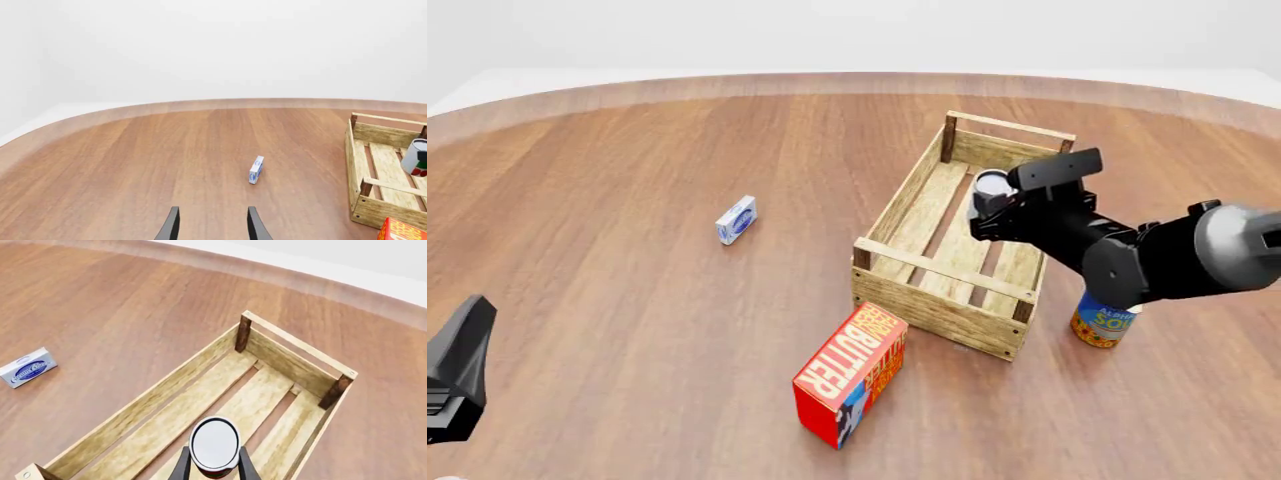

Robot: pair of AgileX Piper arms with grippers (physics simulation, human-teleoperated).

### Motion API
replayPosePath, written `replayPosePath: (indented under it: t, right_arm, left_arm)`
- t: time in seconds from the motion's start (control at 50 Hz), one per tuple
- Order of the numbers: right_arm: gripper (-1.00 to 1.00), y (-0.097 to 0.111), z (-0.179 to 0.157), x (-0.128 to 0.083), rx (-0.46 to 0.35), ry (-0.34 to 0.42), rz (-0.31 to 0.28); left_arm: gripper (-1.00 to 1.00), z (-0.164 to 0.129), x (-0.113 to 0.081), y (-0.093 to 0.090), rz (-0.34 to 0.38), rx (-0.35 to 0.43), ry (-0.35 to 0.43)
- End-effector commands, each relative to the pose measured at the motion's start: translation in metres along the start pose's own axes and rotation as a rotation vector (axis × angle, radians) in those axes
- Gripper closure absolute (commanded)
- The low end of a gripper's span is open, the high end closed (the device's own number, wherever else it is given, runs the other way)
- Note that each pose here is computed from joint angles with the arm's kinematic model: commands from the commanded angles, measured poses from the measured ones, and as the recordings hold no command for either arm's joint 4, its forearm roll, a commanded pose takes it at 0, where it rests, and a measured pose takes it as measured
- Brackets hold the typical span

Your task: Pick up the tomato sauce, and put it in the wooden tray.

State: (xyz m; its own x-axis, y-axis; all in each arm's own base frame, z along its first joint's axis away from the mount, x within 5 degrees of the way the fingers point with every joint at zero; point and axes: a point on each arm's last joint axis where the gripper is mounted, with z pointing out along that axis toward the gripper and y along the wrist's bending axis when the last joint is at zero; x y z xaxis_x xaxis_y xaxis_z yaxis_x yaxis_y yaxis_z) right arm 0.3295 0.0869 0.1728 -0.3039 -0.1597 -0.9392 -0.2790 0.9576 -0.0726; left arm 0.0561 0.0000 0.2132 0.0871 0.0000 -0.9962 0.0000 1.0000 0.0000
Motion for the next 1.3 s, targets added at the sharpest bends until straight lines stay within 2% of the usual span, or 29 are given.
replayPosePath:
  t: [0.02, 1.14, 1.3]
  right_arm:
    - [1.00, 0.001, 0.007, 0.002, -0.002, -0.002, 0.021]
    - [1.00, -0.002, 0.028, 0.019, 0.006, 0.030, 0.030]
    - [1.00, -0.005, 0.023, 0.012, 0.014, 0.006, 0.037]
  left_arm:
    - [-1.00, 0.000, 0.000, 0.000, 0.000, 0.000, 0.000]
    - [-1.00, 0.000, 0.000, 0.000, 0.000, 0.000, 0.000]
    - [-1.00, 0.000, 0.000, 0.000, 0.000, 0.000, 0.000]
